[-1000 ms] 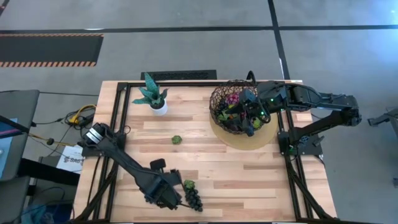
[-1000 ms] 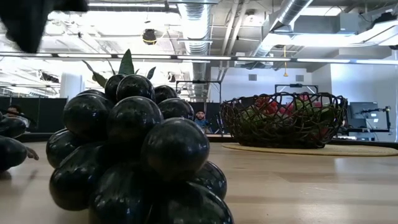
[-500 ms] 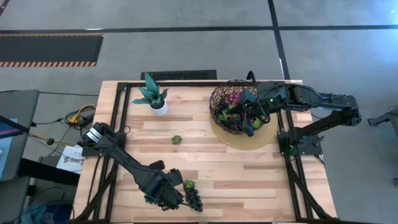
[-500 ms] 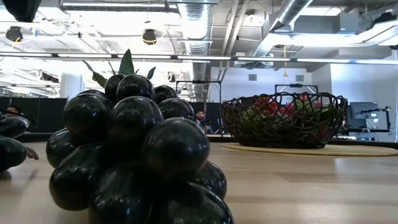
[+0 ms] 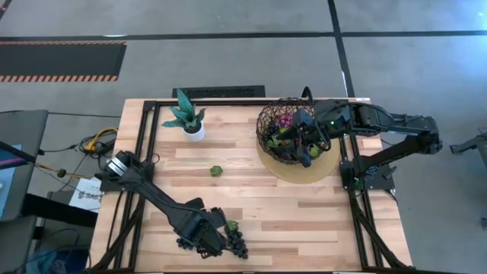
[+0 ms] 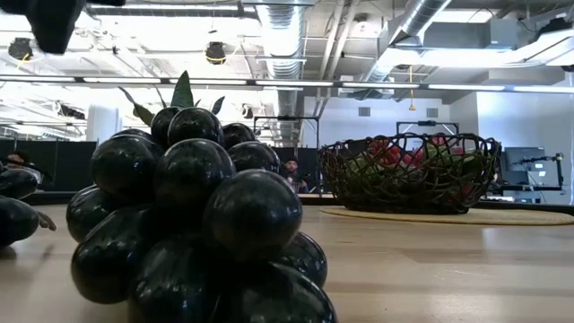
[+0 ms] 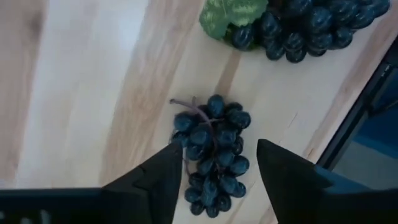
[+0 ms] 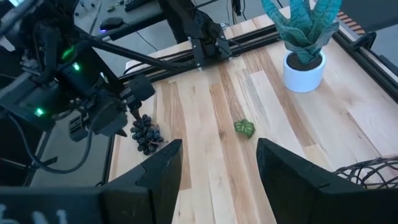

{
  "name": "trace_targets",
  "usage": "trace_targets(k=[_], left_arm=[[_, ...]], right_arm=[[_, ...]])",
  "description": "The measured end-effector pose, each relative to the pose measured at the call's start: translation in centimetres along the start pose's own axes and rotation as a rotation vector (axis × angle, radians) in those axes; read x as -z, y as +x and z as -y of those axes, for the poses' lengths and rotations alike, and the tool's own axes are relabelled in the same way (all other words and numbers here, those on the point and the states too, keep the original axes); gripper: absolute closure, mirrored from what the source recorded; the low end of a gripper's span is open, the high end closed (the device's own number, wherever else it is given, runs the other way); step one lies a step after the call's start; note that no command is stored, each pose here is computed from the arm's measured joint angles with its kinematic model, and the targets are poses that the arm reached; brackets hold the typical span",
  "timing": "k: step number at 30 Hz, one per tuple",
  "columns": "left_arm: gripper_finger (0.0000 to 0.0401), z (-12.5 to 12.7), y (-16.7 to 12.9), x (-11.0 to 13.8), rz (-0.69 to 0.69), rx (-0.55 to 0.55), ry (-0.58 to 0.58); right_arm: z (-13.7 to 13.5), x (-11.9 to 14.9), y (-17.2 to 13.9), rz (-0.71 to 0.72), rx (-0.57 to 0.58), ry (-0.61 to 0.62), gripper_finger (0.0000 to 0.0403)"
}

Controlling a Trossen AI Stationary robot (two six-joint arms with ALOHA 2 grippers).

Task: Build produce basket
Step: Put the black grapes into the black wire basket

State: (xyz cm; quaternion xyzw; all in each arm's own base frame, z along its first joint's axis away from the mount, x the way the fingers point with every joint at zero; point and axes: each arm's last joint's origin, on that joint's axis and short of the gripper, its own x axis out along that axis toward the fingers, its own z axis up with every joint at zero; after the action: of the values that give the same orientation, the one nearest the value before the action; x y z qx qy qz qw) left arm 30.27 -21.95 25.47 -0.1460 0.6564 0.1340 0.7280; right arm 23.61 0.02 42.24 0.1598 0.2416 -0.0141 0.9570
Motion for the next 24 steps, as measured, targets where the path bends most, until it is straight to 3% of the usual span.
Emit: trace_targets(k=[17, 24], left_arm=[[0.0211, 2.0, 6.3, 0.3, -0.174, -0.075, -0.038], [0.0211, 1.4, 9.2, 0.9, -0.232, -0.176, -0.075]], right_arm=[[0.0, 0.1, 0.0, -0.013, 0.004, -0.025, 0.0177], [0.1, 0.2, 0.0, -0.021, 0.006, -0.028, 0.0177]])
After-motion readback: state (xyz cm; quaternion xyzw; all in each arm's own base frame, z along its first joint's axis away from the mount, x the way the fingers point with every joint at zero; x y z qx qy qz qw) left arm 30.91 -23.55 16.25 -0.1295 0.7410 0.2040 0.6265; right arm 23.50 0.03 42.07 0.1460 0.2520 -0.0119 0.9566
